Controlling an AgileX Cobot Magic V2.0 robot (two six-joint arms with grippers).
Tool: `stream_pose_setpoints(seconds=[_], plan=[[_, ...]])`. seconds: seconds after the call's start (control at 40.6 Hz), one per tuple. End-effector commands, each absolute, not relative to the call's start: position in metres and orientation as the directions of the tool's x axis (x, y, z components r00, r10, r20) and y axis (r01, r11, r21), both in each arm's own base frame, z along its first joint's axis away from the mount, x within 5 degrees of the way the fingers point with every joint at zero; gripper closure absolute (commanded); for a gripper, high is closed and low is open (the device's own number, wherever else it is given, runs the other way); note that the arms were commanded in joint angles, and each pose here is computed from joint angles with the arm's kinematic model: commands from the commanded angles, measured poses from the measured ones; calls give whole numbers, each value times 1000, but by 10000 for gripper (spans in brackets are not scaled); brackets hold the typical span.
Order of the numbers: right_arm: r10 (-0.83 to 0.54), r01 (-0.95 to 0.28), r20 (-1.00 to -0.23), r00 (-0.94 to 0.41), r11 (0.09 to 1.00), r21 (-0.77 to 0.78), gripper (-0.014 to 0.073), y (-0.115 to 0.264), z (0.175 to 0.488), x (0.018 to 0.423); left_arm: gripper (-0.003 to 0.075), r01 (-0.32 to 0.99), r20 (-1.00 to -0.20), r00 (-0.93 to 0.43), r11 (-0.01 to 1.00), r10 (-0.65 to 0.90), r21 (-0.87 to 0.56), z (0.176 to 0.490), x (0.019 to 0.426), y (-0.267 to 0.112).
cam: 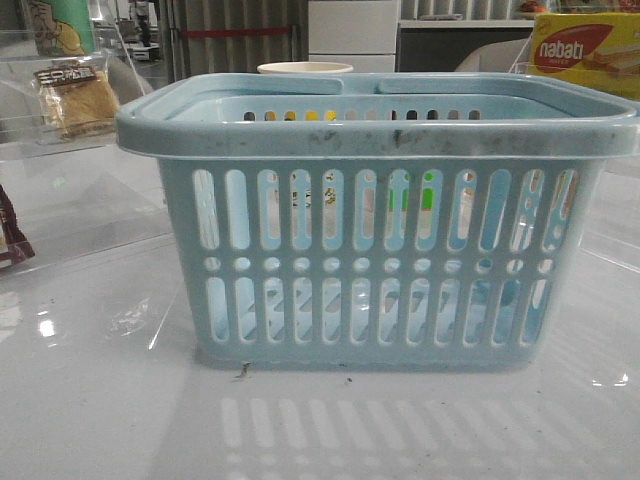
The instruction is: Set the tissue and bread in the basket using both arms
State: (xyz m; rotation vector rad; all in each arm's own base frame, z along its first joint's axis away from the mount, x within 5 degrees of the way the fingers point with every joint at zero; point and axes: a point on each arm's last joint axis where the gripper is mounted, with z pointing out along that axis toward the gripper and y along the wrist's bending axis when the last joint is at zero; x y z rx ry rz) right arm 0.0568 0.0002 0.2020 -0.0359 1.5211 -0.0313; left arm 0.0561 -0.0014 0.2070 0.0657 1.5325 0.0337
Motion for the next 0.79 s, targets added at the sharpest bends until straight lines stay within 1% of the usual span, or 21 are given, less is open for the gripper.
stream_pose_setpoints(seconds=[0.0,0.493,0.641,0.764], plan=[[-51,0,-985,166,999,-52,542,1,212,54,629,7,-989,138,999,48,49,215,54,-1],[-51,0,-985,166,999,-52,542,1,212,54,629,7,-989,138,999,48,49,215,54,-1],[-51,1,-980,193,999,-52,542,1,215,54,629,7,-989,138,999,48,49,215,54,-1],[-51,1,-979,200,999,-52,542,1,215,54,629,3,-985,167,999,47,48,218,54,0]])
